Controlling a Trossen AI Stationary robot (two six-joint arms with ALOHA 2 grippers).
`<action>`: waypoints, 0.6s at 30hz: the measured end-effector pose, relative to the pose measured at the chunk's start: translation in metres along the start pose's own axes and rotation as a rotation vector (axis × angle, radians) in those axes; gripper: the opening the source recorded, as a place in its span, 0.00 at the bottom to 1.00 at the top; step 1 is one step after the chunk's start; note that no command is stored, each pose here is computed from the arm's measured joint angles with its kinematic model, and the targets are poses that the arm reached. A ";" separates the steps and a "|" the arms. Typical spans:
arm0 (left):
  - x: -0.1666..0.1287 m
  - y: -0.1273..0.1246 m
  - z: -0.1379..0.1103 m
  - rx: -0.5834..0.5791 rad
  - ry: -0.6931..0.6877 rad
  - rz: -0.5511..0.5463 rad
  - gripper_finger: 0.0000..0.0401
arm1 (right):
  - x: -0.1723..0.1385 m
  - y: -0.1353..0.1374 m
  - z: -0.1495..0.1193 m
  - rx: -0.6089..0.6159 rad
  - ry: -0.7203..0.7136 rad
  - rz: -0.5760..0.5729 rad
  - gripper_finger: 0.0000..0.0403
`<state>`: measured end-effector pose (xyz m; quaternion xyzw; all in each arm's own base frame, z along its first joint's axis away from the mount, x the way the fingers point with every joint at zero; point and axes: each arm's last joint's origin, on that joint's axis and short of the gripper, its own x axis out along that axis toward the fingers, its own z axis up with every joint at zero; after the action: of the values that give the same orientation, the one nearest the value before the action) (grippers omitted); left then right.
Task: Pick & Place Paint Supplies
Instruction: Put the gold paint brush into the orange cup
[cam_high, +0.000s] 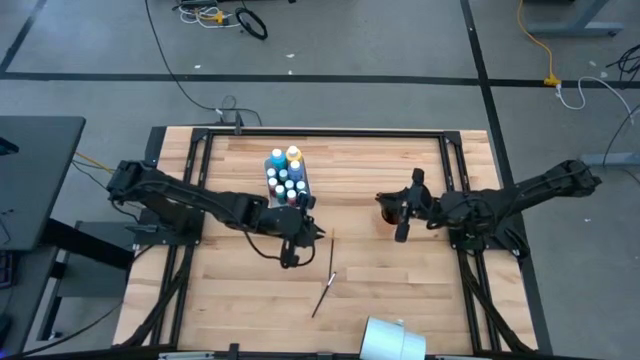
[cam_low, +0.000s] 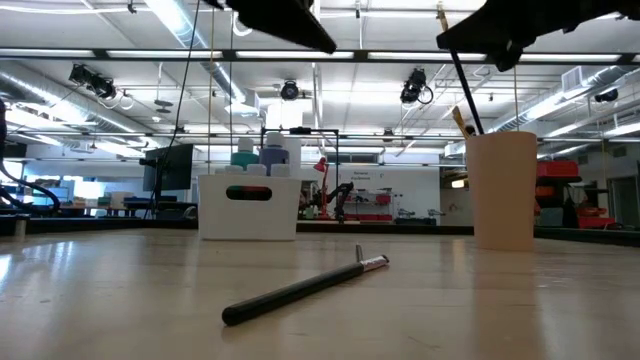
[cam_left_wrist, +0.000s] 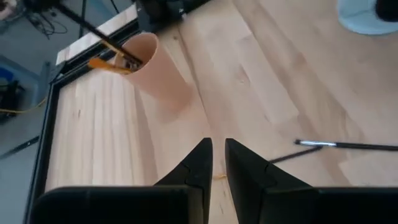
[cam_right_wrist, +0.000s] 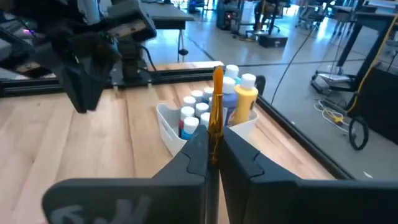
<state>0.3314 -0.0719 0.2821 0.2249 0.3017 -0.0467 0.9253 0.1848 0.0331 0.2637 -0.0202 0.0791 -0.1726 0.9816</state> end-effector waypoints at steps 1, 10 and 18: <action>0.003 -0.001 -0.004 -0.005 0.000 0.001 0.13 | 0.000 0.000 -0.001 0.005 0.001 0.000 0.05; 0.019 -0.014 -0.031 -0.074 -0.056 0.004 0.13 | 0.001 0.001 -0.031 -0.043 0.079 0.053 0.09; 0.026 -0.025 -0.054 -0.250 -0.053 -0.058 0.13 | 0.000 0.000 -0.051 -0.043 0.136 0.089 0.13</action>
<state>0.3176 -0.0691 0.2182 0.0978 0.2868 -0.0416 0.9521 0.1768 0.0327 0.2131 -0.0259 0.1502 -0.1281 0.9800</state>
